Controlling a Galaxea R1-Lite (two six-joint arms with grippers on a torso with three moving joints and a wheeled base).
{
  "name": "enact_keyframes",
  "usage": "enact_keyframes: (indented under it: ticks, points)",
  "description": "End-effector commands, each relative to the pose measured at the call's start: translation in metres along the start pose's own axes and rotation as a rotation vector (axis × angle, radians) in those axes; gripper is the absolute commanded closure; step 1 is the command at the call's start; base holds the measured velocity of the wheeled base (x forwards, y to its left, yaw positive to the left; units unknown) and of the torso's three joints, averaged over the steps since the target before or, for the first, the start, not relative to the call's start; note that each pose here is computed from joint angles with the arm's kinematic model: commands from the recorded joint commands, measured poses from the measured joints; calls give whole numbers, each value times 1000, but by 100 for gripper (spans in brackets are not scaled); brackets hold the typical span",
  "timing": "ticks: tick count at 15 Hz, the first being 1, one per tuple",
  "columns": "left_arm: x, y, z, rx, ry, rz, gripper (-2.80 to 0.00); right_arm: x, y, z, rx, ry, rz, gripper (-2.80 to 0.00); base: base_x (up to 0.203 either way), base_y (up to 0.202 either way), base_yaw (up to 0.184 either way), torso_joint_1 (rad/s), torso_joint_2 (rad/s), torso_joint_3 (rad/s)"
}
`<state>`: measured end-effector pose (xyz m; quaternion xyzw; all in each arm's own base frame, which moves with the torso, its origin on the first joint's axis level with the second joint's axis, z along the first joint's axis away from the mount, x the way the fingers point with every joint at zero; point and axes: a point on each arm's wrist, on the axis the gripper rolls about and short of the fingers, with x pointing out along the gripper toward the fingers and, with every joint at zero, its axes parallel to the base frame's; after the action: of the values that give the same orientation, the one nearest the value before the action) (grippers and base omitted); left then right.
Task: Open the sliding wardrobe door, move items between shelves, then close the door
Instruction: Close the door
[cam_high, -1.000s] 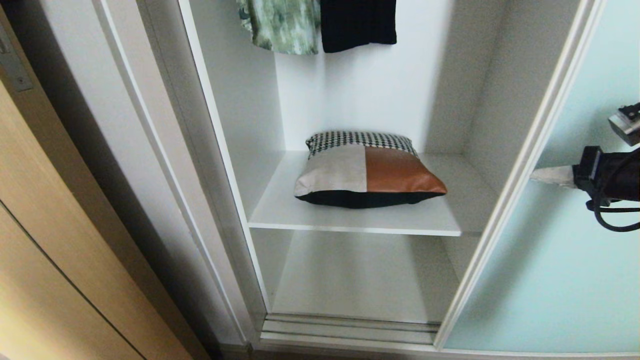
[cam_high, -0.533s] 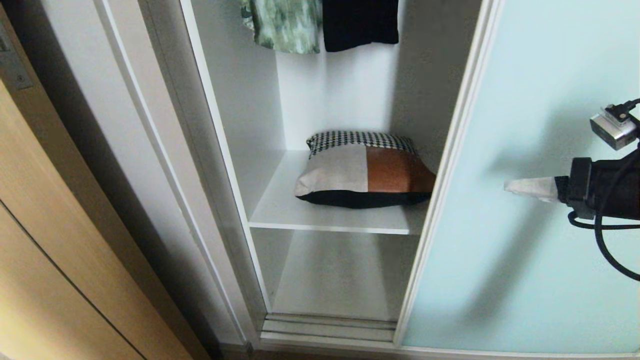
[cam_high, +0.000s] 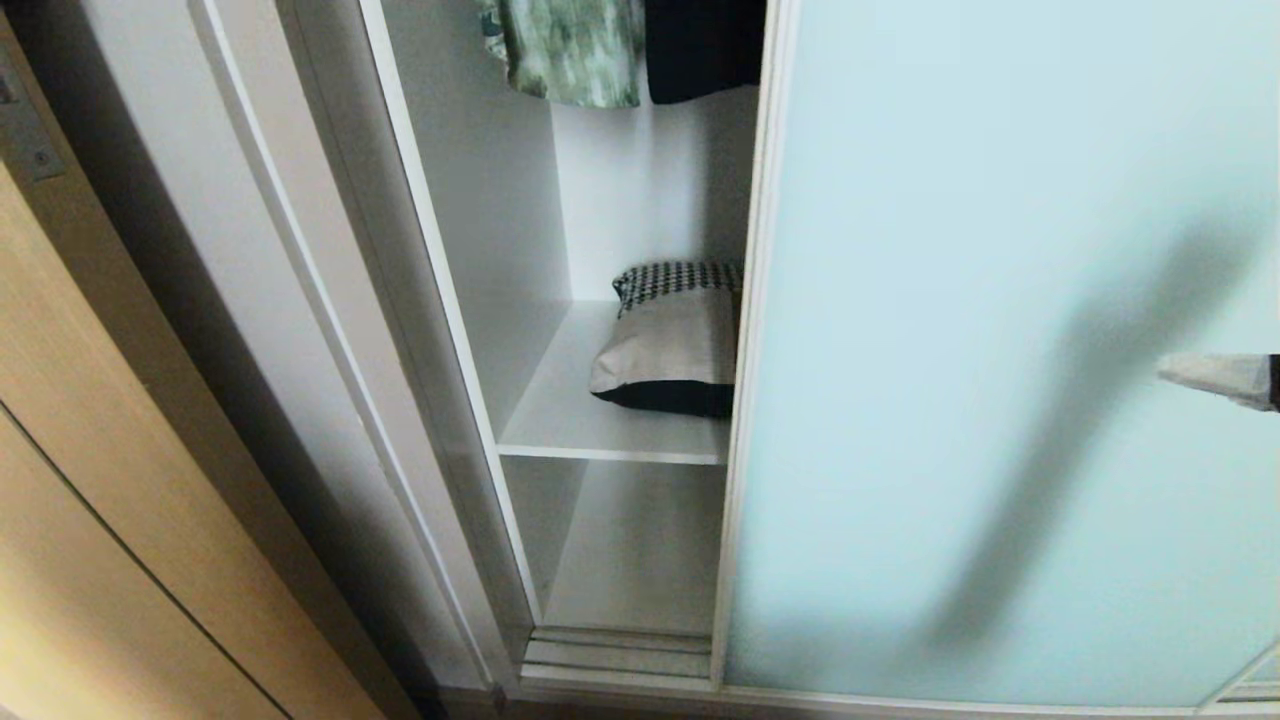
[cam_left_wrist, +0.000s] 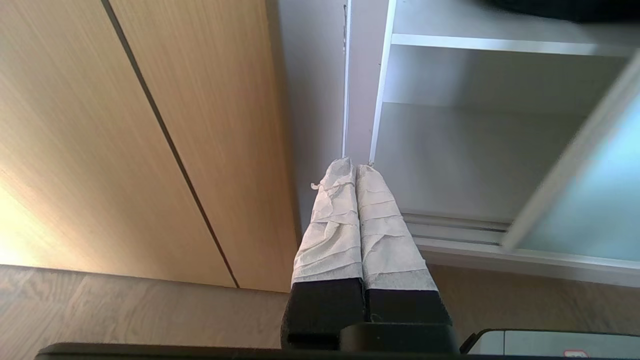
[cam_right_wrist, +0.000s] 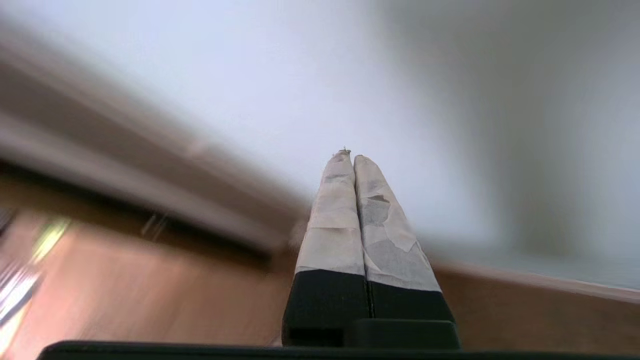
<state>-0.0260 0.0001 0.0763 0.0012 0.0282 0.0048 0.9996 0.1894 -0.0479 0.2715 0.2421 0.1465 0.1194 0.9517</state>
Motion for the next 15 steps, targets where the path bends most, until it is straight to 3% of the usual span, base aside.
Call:
enact_keyframes:
  ticks: [1, 5, 9, 12, 15]
  points:
    - [0, 0, 0, 0, 2, 1, 0, -28, -14, 11, 1, -125, -125, 0, 0, 0, 0, 0, 0, 0]
    - [0, 0, 0, 1, 2, 1, 0, -77, -31, 25, -29, -347, -374, 0, 0, 0, 0, 0, 0, 0]
    - [0, 0, 0, 0, 2, 2, 0, -105, -69, 35, -42, -463, -641, 0, 0, 0, 0, 0, 0, 0]
    - [0, 0, 0, 0, 2, 1, 0, -112, -104, 53, -64, -511, -743, 0, 0, 0, 0, 0, 0, 0]
    - [0, 0, 0, 1, 2, 1, 0, -105, -142, 65, -28, -488, -763, 0, 0, 0, 0, 0, 0, 0]
